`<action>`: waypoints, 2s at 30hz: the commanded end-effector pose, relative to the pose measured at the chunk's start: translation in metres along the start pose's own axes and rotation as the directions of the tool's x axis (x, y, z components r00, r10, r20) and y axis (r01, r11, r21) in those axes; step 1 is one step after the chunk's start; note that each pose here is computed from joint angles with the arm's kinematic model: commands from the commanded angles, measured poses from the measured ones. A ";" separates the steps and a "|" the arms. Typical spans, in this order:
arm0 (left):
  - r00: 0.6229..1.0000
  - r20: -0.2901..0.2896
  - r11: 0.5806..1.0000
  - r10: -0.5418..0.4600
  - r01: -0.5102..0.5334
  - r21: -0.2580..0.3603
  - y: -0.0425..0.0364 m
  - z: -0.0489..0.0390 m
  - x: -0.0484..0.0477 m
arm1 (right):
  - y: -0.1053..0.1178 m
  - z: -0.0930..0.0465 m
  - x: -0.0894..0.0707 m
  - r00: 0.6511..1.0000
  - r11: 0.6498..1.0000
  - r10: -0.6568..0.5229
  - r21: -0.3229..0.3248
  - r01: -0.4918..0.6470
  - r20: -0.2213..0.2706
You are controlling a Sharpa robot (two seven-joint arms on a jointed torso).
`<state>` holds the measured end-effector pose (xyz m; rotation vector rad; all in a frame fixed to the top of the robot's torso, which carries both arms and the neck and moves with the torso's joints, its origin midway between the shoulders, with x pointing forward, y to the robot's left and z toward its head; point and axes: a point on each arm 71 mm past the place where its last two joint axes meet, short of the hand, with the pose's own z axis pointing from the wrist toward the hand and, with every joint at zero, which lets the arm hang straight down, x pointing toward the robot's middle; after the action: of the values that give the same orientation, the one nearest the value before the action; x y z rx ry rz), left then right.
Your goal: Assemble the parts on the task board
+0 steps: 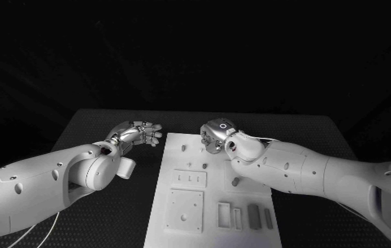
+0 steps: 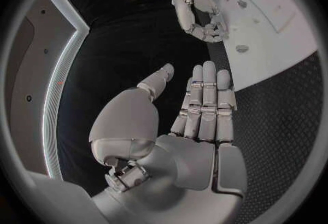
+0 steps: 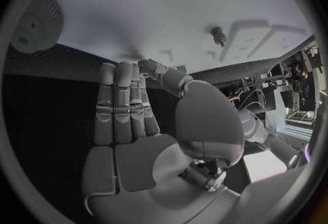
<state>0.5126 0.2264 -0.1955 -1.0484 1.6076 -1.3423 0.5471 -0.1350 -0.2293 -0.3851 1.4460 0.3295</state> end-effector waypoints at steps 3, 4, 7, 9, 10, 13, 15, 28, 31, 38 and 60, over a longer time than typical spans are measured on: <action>1.000 -0.018 1.000 -0.008 0.008 0.004 -0.0010 0.0009 0.0024 | 0.000 0.001 0.003 0.999 1.000 0.028 0.004 -0.028 -0.027; 1.000 -0.018 1.000 -0.008 0.008 0.004 -0.0010 0.0008 0.0023 | 0.000 0.001 0.003 0.999 1.000 0.030 0.007 -0.030 -0.023; 1.000 -0.020 1.000 -0.008 0.008 0.005 -0.0011 0.0008 0.0026 | -0.003 0.000 0.002 0.999 0.999 0.034 0.015 -0.034 -0.010; 1.000 -0.021 1.000 -0.009 0.009 0.004 -0.0010 0.0007 0.0025 | -0.004 -0.001 0.001 0.999 0.999 0.040 0.018 -0.040 0.003; 1.000 -0.020 1.000 -0.008 0.008 0.004 -0.0010 0.0006 0.0022 | -0.004 -0.001 0.000 0.999 0.999 0.042 0.019 -0.042 0.009; 1.000 -0.017 1.000 -0.008 0.008 0.004 -0.0009 0.0001 0.0010 | -0.005 -0.004 -0.002 0.998 0.998 0.055 0.015 -0.055 0.033; 1.000 -0.015 1.000 -0.008 0.008 0.004 -0.0008 -0.0003 0.0000 | -0.007 -0.008 -0.004 0.996 0.998 0.066 0.010 -0.066 0.053; 1.000 -0.011 1.000 -0.014 0.014 0.007 -0.0009 -0.0036 -0.0035 | -0.063 -0.032 -0.060 0.978 0.983 0.170 0.050 -0.177 0.120; 1.000 -0.011 1.000 -0.014 0.014 0.008 -0.0010 -0.0031 -0.0033 | -0.080 -0.039 -0.064 0.979 0.979 0.183 0.075 -0.190 0.094; 1.000 -0.012 1.000 -0.015 0.015 0.008 -0.0008 -0.0033 -0.0037 | -0.104 -0.040 -0.052 0.984 0.979 0.172 0.116 -0.167 -0.033; 1.000 -0.019 1.000 -0.015 0.015 0.001 0.0002 -0.0008 -0.0035 | -0.107 -0.042 -0.019 0.966 0.968 0.217 0.155 -0.195 -0.142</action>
<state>0.5133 0.2314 -0.1962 -1.0563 1.6121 -1.3456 0.5561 -0.2514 -0.2057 -0.1290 1.6267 0.3581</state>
